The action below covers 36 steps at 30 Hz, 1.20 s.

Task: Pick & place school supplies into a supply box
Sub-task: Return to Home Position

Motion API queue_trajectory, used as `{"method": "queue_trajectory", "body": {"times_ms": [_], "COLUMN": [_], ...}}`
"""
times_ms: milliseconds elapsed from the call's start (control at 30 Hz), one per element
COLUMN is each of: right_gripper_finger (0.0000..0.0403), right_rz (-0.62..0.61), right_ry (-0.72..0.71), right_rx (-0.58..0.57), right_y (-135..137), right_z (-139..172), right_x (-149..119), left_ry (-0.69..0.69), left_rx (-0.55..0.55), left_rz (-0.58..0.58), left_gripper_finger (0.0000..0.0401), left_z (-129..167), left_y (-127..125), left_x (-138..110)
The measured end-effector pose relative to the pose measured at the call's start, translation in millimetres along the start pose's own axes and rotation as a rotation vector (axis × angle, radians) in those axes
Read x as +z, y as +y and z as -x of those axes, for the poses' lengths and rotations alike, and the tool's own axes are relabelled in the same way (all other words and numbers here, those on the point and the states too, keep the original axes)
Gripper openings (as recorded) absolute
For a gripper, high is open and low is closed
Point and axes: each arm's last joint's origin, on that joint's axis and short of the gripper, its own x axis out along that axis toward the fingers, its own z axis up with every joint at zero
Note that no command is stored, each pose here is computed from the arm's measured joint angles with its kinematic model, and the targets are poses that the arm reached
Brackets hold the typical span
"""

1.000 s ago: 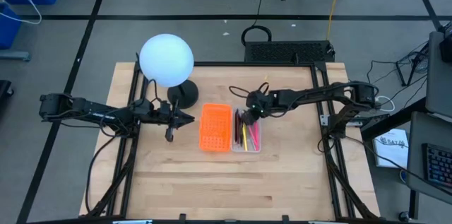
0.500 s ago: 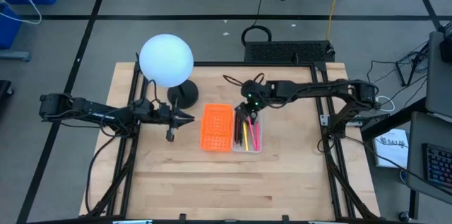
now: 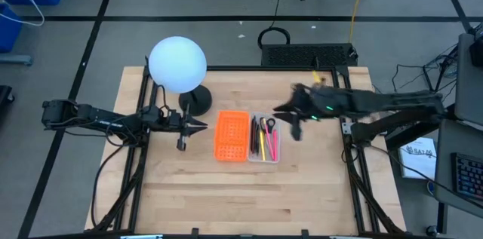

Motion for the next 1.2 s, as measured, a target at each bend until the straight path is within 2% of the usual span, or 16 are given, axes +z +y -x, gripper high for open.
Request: {"method": "queue_trajectory", "body": {"times_ms": [133, 267, 367, 467, 533, 667, 733, 833, 900, 1000, 1200], "right_gripper_finger": [0.0015, 0.001, 0.0002, 0.0003, 0.0001, 0.0001, 0.0001, 0.0001, 0.0001, 0.0001, 0.0], "right_rz": [0.021, 0.033, 0.051, 0.087, 0.102, 0.117, 0.139, 0.214, 0.246, 0.26, 0.27], "right_ry": [-0.071, -0.101, -0.132, -0.138, -0.143, -0.159, -0.159, -0.193, -0.245, -0.318, -0.333], "right_rx": [0.021, 0.049, 0.029, 0.042, 0.06, 0.105, 0.124, 0.151, 0.164, 0.172, 0.174], "right_y": [12.3, 14.9, 10.3, 6.7, 5.6, 5.6, 5.7, 5.9, 5.0, 2.0, -6.7], "right_z": [36.3, 50.8, 60.3, 70.3, 77.0, 85.3, 86.1, 82.9, 81.1, 80.1, 81.7], "right_x": [-30.3, -66.4, -78.6, -83.6, -86.5, -93.8, -100.5, -113.7, -121.2, -129.0, -146.4], "left_ry": [0.006, 0.018, 0.024, 0.01, 0.072, 0.331, 0.4, 0.339, 0.289, 0.232, 0.093], "left_rx": [-0.008, 0.025, 0.067, 0.034, 0.044, 0.232, 0.284, 0.206, 0.153, 0.136, 0.02], "left_rz": [0.079, 0.165, 0.16, 0.125, 0.091, -0.037, -0.072, -0.092, -0.114, -0.139, -0.183], "left_gripper_finger": [0.0047, 0.0039, 0.001, 0.0006, 0.0004, 0.0004, 0.0003, 0.0003, 0.0002, 0.0002, 0.0001], "left_z": [0.0, 0.0, -3.7, -10.1, -11.7, 4.9, 19.2, 37.2, 49.3, 62.8, 74.2], "left_y": [-0.4, 0.4, 2.8, 3.2, 2.3, -1.2, -5.6, -15.5, -20.4, -23.7, -33.3], "left_x": [-0.6, -1.8, 3.6, 27.3, 47.4, 95.7, 112.1, 128.6, 129.4, 120.1, 83.3]}}
